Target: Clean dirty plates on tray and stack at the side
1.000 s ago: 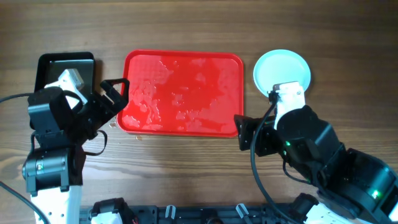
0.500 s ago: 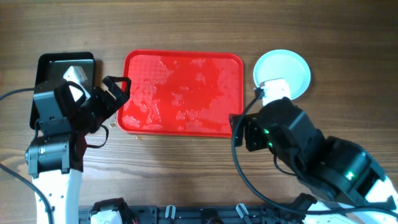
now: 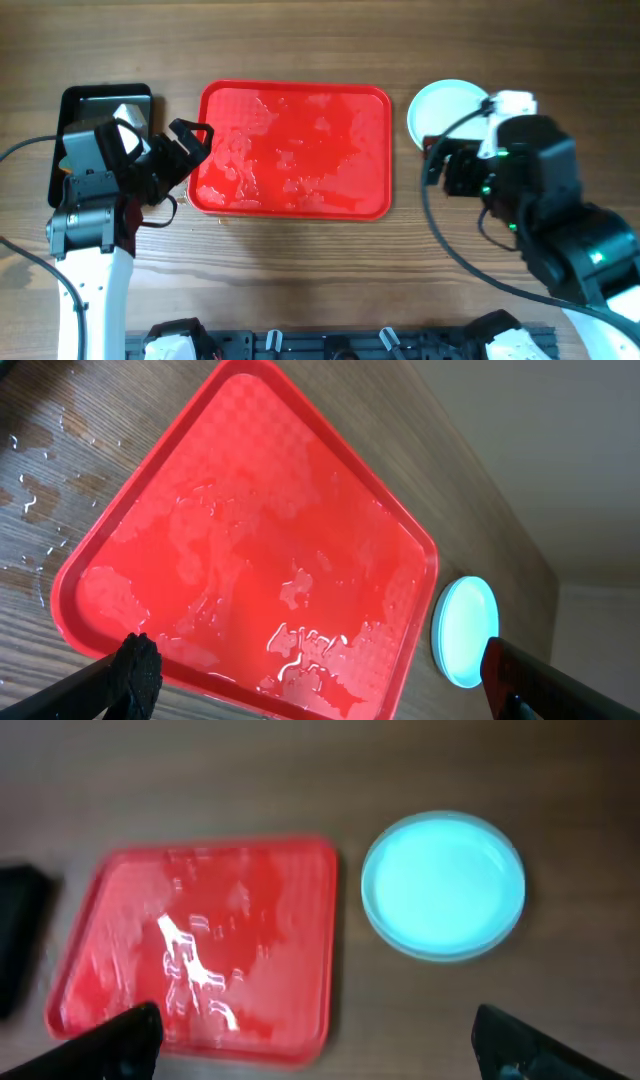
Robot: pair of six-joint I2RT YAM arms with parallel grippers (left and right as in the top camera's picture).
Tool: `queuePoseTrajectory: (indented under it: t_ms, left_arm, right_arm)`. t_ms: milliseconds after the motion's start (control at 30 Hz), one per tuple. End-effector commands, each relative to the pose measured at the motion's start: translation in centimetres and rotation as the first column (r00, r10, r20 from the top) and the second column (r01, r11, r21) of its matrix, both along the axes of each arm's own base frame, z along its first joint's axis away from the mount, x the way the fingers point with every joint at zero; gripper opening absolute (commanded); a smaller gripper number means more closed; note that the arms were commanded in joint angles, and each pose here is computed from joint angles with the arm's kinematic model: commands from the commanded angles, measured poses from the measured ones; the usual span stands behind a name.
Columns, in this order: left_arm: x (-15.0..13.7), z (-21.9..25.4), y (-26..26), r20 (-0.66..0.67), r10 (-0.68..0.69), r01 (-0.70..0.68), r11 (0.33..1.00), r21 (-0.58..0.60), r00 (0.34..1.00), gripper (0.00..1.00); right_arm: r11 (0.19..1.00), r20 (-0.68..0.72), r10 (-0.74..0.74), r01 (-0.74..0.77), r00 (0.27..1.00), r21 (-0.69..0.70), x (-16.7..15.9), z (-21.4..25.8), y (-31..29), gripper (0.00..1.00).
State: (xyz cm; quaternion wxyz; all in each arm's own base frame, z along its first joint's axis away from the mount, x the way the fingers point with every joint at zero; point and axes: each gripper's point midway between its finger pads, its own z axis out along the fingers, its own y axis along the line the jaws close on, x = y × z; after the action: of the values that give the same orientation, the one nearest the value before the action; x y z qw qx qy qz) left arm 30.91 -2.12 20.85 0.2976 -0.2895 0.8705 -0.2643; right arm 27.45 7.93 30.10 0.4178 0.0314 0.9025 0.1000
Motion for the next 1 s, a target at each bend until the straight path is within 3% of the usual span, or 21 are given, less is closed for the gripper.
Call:
queuePoseTrajectory:
  t_ms: [0,433,967]
  left_arm:
    - [0.0,-0.1,-0.4,-0.007,-0.012,0.012,1.000,-0.016,1.000,1.00]
    - [0.0,-0.1,-0.4,-0.006,-0.012,0.012,1.000,-0.016,1.000,1.00]
    - [0.0,-0.1,-0.4,-0.006,-0.012,0.012,1.000,-0.016,1.000,1.00]
  right_arm:
    - [0.993,0.082,0.104,-0.108,0.991,0.045,-0.7,-1.0,-0.6,1.00]
    - [0.977,0.383,0.060,-0.133,0.922,0.165,-3.4,-8.5,-2.3,1.00]
    - [0.980,0.650,0.053,-0.163,0.758,0.111,-4.6,-8.7,-2.5,1.00]
